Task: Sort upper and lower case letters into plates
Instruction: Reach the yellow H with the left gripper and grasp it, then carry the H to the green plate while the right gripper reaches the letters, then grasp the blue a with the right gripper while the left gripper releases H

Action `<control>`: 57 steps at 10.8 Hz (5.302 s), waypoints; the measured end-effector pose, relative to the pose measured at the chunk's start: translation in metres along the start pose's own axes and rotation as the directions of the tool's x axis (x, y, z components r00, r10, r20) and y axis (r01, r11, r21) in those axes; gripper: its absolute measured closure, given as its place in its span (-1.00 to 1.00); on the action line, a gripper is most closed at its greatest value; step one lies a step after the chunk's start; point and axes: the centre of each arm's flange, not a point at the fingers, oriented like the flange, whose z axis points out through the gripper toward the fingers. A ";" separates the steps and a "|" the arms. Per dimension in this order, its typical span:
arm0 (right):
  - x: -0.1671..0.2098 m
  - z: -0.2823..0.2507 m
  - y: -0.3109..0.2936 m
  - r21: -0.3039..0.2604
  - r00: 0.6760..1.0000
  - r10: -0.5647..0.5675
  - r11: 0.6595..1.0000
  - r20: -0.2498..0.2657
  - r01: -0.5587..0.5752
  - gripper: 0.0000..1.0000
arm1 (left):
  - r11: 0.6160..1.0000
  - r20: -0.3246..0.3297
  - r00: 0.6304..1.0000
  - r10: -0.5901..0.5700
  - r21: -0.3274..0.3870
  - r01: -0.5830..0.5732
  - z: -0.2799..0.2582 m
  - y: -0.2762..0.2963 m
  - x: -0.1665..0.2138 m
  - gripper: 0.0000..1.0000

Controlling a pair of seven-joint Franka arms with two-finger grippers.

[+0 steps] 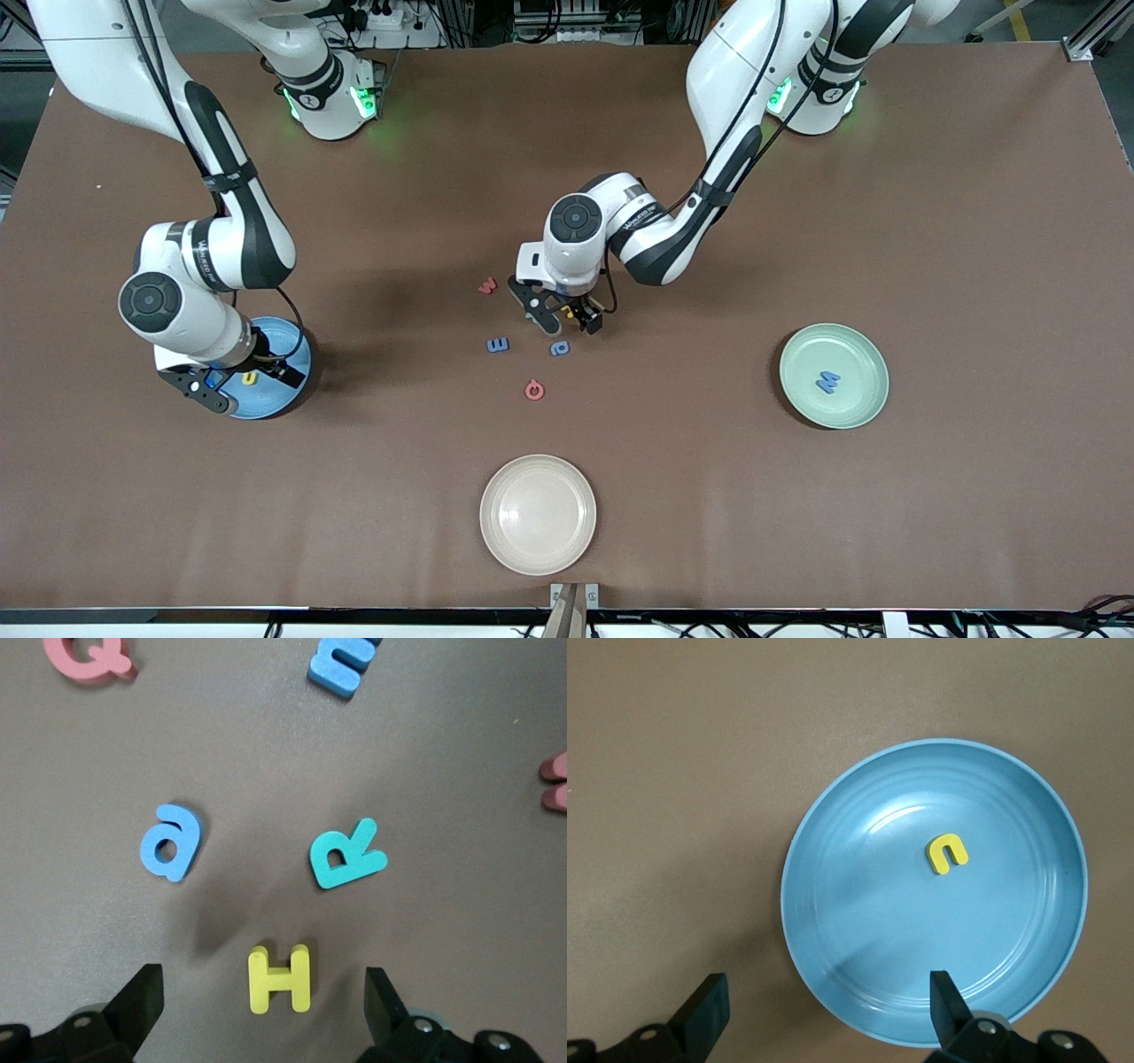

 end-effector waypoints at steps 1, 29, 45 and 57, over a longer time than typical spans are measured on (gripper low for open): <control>-0.001 0.000 -0.001 0.000 1.000 -0.002 1.000 0.000 0.002 -1.00 | 1.000 0.005 1.000 -0.001 -0.002 0.001 0.005 0.000 0.000 -1.00; -0.213 -0.018 -0.280 0.110 0.914 0.406 0.910 -0.025 -0.401 -1.00 | 0.908 0.198 0.887 -0.417 0.033 0.419 -0.110 -0.403 -0.181 0.33; -0.285 0.029 -0.378 0.101 0.706 0.697 0.699 0.126 -0.708 -1.00 | 0.938 0.119 0.931 -0.346 0.032 0.344 -0.154 -0.413 -0.173 -1.00; -0.297 0.041 -0.379 0.081 0.717 0.688 0.713 0.114 -0.697 -0.97 | 0.874 0.059 0.876 -0.479 -0.061 0.483 -0.200 -0.302 -0.099 -1.00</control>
